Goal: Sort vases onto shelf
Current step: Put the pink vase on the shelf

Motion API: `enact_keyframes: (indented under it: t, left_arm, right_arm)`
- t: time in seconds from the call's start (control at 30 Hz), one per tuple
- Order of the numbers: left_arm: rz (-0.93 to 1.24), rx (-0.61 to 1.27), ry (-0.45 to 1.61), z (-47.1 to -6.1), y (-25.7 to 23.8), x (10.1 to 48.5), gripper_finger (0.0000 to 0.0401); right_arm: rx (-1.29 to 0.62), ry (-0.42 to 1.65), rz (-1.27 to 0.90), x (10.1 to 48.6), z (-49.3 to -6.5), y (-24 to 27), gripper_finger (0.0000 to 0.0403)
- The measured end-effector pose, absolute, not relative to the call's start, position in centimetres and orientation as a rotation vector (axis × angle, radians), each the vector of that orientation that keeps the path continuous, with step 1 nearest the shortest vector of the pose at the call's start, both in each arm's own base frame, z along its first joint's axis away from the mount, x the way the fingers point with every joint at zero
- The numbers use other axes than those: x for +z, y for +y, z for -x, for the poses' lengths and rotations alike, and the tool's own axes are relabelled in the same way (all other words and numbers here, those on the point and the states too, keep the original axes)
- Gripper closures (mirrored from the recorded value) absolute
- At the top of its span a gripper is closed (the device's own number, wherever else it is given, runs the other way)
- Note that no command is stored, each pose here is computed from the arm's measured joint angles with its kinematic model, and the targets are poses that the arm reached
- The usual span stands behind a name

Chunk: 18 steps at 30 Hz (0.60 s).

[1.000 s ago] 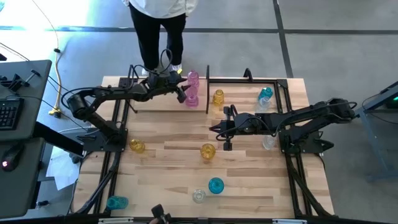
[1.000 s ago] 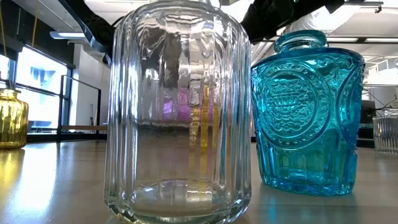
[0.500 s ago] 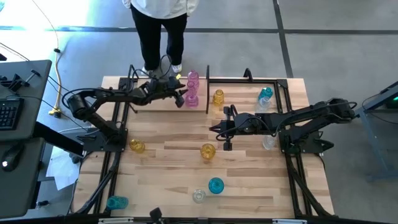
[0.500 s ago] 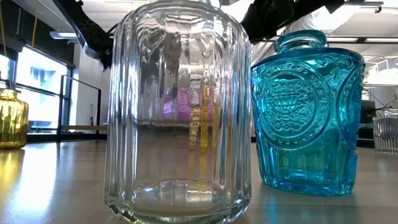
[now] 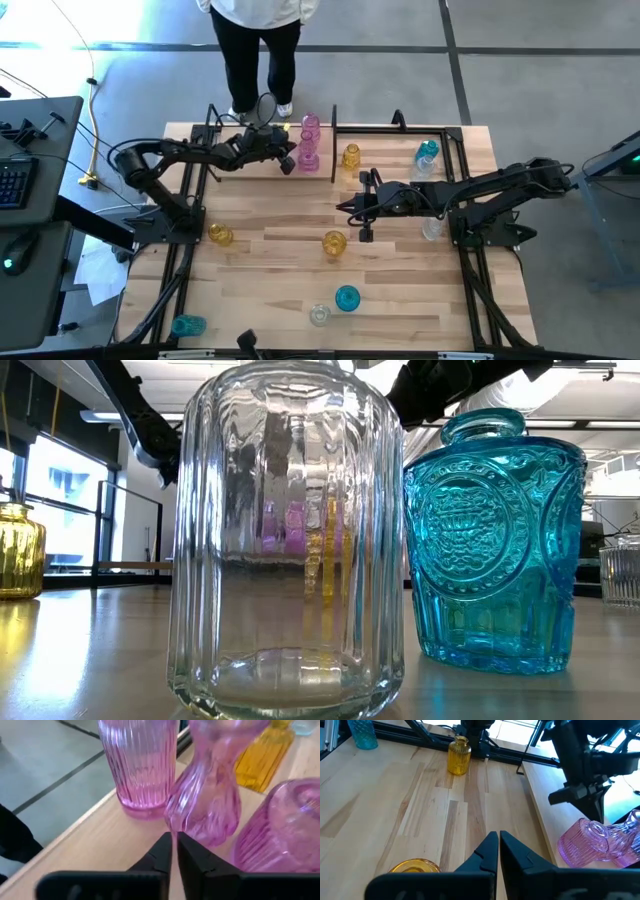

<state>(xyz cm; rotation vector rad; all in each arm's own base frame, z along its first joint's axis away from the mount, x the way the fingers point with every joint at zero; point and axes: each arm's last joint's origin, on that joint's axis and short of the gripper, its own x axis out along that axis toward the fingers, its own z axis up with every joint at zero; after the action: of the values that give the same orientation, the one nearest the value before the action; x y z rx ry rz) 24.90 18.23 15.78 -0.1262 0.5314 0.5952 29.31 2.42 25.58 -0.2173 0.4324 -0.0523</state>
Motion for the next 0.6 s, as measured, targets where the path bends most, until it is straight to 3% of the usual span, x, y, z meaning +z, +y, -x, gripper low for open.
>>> enact_keyframes:
  t: [0.6]
  left_arm:
    - [0.158, 0.572, 0.48, -25.48, 18.46, 15.19, 0.0401]
  right_arm:
    - [-0.052, 0.432, 0.216, 25.58, -29.31, 2.42, 0.0403]
